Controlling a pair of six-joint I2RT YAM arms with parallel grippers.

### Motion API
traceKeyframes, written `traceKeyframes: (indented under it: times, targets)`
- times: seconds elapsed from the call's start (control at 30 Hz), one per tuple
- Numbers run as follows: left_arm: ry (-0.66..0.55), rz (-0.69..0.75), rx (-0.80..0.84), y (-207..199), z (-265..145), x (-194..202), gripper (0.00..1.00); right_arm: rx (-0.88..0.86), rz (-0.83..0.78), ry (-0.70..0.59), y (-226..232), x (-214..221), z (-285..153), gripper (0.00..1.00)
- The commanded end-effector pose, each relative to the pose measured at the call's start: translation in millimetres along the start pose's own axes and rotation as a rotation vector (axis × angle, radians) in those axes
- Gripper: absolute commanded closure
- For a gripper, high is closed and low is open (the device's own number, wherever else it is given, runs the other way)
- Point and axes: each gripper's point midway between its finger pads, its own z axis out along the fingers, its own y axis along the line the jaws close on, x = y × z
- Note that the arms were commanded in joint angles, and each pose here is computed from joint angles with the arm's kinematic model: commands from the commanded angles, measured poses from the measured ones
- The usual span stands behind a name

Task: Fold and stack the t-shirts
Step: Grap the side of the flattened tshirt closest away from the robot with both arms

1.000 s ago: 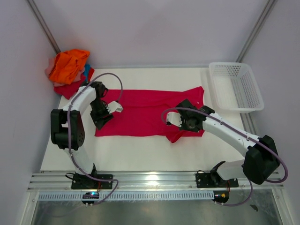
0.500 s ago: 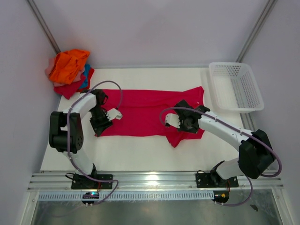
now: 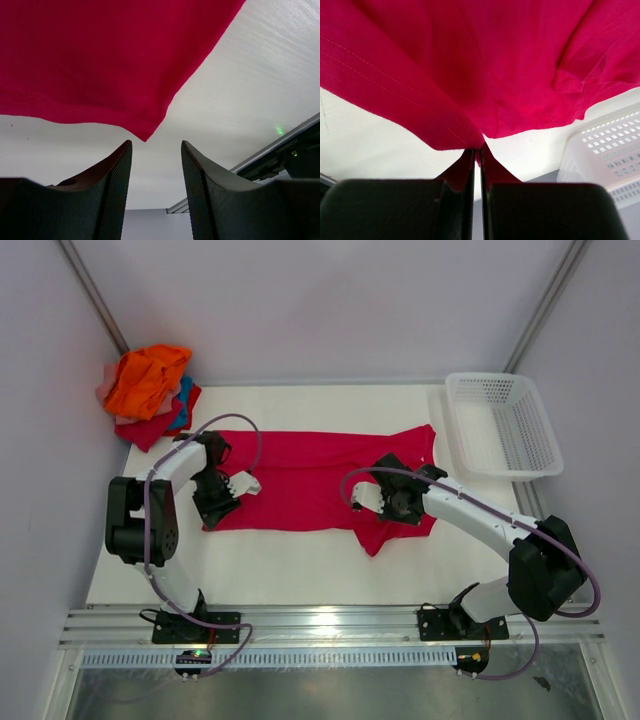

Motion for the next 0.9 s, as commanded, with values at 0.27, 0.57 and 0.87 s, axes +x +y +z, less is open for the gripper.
traceKeyframes:
  times: [0.27,0.57,0.87]
  targets:
    - [-0.05,-0.023,0.109,-22.5,9.0,-14.0,0.55,-0.001,0.023,-0.025,-5.1,-9.5,-3.8,0.97]
    - [-0.042,-0.04,0.13,-31.3,20.6,-13.5,0.56,-0.009,0.027,-0.024,-4.8,-10.7,-2.4,0.97]
    - [-0.057,-0.043,0.075,-16.5,15.7,-20.0,0.57,-0.016,0.03,-0.023,-4.1,-10.8,-4.1,0.97]
